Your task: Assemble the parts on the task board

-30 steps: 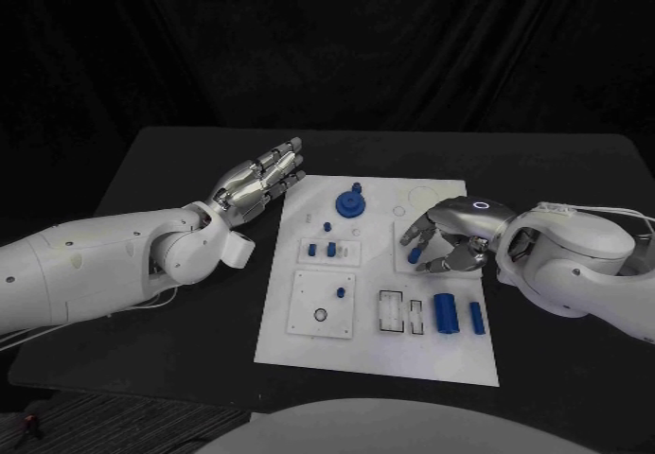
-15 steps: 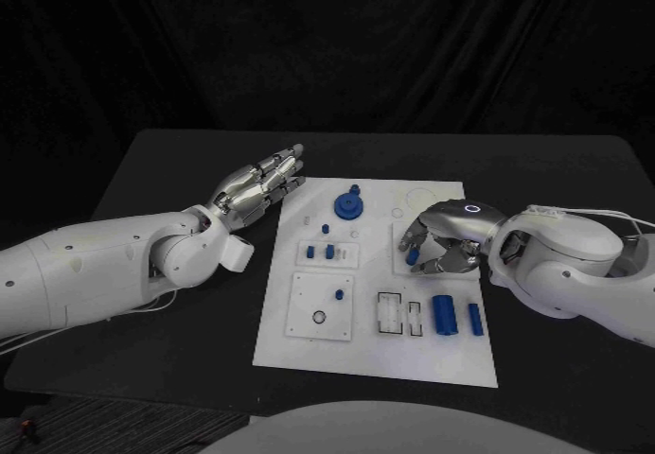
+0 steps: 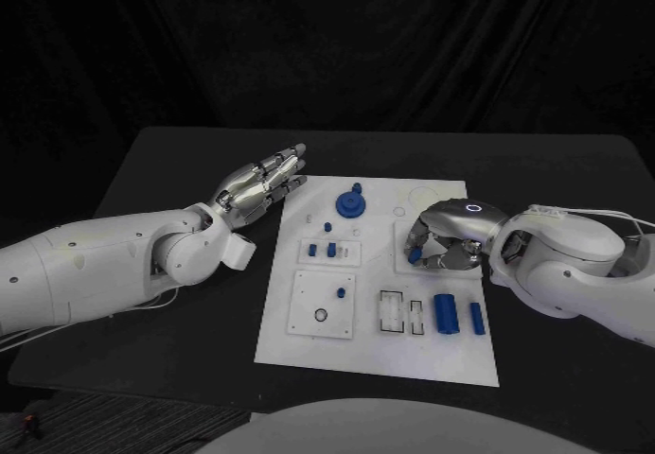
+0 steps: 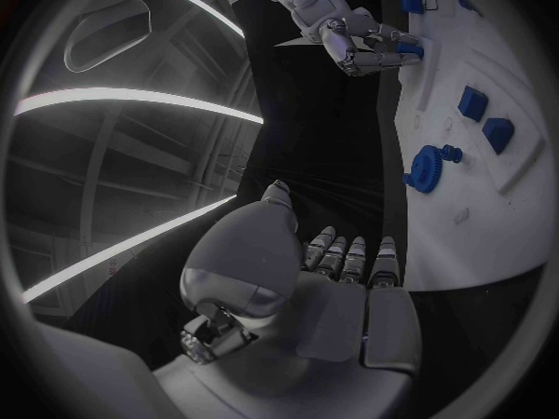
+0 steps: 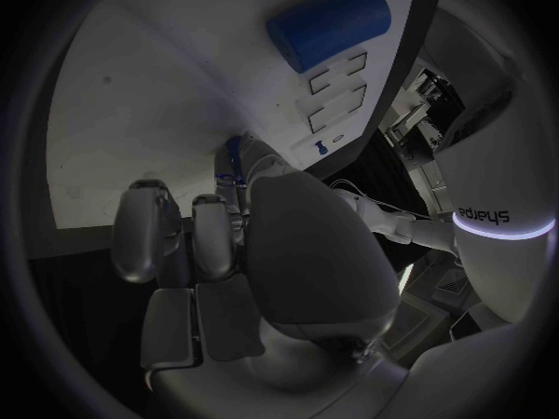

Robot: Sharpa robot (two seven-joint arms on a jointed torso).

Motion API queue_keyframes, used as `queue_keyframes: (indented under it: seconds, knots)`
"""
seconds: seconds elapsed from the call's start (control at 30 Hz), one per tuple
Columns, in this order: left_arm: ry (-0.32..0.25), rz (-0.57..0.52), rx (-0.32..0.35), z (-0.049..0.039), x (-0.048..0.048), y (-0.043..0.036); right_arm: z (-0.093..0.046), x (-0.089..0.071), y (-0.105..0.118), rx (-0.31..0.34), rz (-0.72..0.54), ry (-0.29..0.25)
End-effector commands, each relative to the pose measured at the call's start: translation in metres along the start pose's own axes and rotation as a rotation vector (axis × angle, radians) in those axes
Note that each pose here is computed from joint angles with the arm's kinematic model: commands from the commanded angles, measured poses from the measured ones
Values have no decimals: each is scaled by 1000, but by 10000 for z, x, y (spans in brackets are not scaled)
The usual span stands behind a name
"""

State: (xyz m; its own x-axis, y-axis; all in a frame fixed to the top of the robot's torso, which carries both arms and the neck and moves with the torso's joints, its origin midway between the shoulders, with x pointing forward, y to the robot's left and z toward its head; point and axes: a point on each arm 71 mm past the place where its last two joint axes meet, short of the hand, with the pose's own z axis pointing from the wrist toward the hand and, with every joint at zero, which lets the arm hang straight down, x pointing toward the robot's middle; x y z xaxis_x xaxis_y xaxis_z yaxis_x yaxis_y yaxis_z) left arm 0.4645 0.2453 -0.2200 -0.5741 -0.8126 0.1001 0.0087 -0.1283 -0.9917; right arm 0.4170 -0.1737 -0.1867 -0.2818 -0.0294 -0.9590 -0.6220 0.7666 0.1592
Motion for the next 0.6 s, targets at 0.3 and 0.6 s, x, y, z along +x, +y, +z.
queue_keyframes:
  seconds: [0.3,0.6]
  knots:
    - [15,-10,0,-6,12,8,-62,-28,15,-7,11,-57]
    - [12,-8,-5,-8,8,13,-183,-358,77,0,-6,-105]
